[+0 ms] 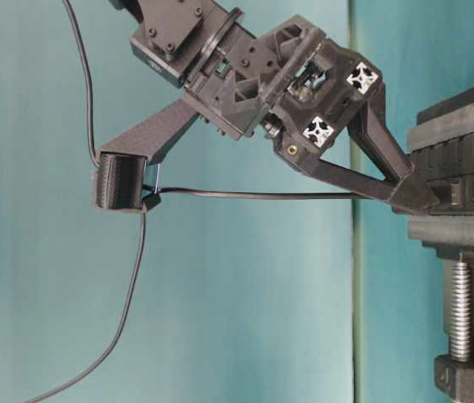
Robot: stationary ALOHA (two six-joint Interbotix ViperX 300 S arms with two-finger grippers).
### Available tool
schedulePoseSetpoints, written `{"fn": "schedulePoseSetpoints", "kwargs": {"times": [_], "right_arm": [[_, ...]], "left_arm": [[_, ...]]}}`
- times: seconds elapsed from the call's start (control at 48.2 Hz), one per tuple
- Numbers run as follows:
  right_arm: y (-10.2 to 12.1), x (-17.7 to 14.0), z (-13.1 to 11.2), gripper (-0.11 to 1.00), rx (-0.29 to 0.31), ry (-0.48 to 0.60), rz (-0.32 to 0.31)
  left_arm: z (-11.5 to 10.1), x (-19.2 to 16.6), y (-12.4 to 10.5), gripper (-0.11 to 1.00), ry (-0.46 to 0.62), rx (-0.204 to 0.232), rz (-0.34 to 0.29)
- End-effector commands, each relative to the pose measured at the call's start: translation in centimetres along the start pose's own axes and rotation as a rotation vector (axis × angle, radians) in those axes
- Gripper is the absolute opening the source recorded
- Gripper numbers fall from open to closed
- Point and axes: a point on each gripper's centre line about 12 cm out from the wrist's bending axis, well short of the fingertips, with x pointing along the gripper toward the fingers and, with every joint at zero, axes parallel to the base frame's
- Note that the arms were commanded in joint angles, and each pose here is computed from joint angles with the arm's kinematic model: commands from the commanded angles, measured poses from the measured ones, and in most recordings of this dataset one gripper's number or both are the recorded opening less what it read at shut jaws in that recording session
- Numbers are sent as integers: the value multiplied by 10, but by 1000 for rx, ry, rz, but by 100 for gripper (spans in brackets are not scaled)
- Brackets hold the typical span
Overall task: Insert the USB into the second port from the front of the fixed hub.
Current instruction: 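Lift the plug with the right gripper and align it with the second port, then push the plug down into the second hub port with the right gripper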
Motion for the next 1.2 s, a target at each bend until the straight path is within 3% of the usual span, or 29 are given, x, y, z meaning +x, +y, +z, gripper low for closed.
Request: {"fn": "schedulePoseSetpoints", "kwargs": {"times": [0.0, 0.332, 0.498, 1.182], "right_arm": [[6, 2, -3, 8, 2, 14, 8], [6, 11, -16, 8, -2, 61, 3], [7, 13, -21, 8, -7, 92, 2], [10, 6, -9, 7, -8, 37, 12]], "left_arm": [[7, 1, 0, 0, -18, 0, 1], [8, 1, 0, 0, -21, -2, 1], [6, 1, 0, 0, -17, -25, 1], [8, 1, 0, 0, -22, -30, 1]]}}
